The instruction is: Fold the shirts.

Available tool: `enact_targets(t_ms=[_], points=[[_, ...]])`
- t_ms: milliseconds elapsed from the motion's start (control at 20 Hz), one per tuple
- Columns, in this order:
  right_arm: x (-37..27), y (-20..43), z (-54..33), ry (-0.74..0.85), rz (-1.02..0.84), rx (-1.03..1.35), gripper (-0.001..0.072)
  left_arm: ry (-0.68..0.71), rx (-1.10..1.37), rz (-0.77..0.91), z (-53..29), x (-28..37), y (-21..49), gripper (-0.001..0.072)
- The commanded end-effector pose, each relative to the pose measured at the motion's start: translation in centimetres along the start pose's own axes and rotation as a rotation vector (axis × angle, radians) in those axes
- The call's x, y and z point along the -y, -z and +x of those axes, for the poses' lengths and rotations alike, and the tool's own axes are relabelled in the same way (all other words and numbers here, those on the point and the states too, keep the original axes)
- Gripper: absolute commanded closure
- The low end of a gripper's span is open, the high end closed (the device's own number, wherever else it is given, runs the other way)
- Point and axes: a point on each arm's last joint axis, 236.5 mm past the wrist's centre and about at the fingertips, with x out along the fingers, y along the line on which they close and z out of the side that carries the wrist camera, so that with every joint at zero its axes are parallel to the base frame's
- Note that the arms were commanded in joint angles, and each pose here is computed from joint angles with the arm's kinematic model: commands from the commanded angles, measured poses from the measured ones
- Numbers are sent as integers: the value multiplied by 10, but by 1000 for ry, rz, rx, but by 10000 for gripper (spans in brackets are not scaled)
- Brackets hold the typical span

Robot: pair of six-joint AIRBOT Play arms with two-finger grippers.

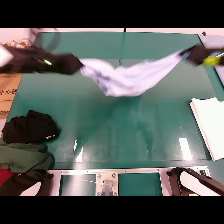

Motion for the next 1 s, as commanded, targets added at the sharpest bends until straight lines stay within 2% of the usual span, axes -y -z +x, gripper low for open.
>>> enact_targets(t_ms=[0, 100, 200, 350, 400, 650, 800, 950], points=[[-97, -66, -125, 47, -212, 331, 698, 17, 262, 155, -114, 65, -59, 686], [-123, -80, -174, 104, -259, 481, 698, -19, 369, 241, -161, 85, -79, 686], [-128, -79, -201, 182, -255, 546, 698, -105, 388, 272, -182, 76, -83, 685], [-118, -53, -190, 201, -231, 439, 698, -289, 198, 250, -164, 21, -49, 685], [-107, -41, -178, 196, -200, 381, 698, -312, 126, 224, -149, 5, -34, 686], [4, 38, -77, 176, 65, 160, 698, -246, -137, 47, -37, -52, 60, 685], [73, 115, 6, 187, 212, 26, 698, -209, -267, -135, 31, -87, 140, 684], [111, 182, 77, 200, 280, -159, 698, -226, -338, -276, 82, -125, 208, 684]])
